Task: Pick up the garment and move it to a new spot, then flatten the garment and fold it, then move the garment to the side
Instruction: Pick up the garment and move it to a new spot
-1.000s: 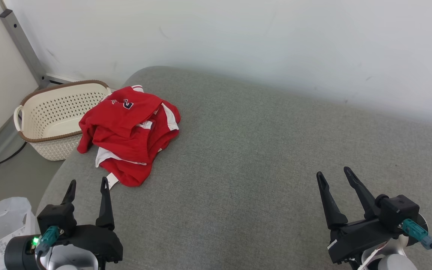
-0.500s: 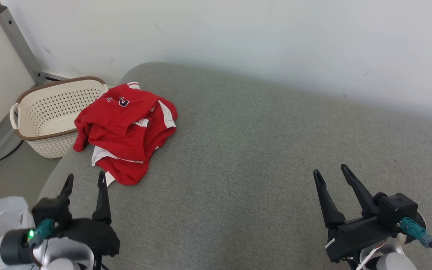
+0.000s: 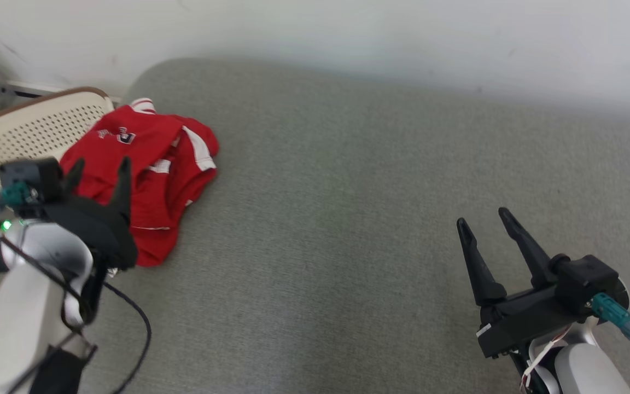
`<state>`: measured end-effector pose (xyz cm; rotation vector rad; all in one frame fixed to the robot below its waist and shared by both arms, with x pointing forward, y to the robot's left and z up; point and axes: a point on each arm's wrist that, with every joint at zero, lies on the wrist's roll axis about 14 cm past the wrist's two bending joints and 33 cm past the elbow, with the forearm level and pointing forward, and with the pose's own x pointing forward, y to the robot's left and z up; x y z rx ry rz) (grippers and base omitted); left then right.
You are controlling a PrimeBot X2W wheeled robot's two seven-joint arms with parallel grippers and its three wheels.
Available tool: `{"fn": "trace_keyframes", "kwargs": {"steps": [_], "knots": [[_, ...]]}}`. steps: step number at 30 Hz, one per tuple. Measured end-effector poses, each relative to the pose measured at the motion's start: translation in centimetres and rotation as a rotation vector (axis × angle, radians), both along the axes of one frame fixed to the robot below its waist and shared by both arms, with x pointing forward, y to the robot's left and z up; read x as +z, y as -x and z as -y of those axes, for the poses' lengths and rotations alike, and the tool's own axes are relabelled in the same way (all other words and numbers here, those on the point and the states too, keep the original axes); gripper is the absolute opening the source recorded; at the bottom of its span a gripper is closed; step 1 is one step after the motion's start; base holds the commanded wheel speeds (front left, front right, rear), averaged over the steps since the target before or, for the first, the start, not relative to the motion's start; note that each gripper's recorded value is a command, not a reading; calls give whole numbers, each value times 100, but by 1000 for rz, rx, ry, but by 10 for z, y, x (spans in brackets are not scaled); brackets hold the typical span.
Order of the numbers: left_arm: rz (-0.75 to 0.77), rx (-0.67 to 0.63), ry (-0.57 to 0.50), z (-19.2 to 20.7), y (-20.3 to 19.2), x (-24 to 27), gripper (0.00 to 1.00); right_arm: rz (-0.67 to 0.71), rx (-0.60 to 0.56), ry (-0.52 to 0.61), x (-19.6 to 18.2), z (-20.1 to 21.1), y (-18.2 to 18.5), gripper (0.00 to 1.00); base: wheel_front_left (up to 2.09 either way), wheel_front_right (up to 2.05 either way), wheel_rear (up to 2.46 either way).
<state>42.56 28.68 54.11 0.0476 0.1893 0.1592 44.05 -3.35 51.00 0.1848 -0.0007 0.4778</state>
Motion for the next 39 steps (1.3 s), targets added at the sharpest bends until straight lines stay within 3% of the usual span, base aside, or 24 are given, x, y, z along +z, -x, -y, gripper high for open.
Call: {"fn": "trace_keyframes", "kwargs": {"steps": [12,21,22,23,24,25,29,39], "knots": [[-285,-17,38,-8,-58,-74,100,-65,-88,16,-34,37,-23,100,0,0,0],[-381,35,61,-20,-78,-115,100,-103,-154,31,-55,65,-29,100,0,0,0],[-390,35,60,-20,-80,-119,97,-108,-159,33,-57,67,-29,100,0,0,0],[-390,35,60,-20,-80,-119,49,-108,-159,33,-57,67,-29,100,0,0,0],[-387,38,59,-20,-81,-120,33,-112,-165,36,-59,70,-29,100,0,0,0],[-383,45,56,-22,-83,-121,0,-115,-170,38,-60,72,-29,100,0,0,0],[-353,80,39,-32,-87,-116,0,-120,-177,41,-62,75,-29,100,0,0,0],[24,107,-51,-47,-107,-19,0,-94,-173,34,-49,71,-24,100,0,0,0]]}}
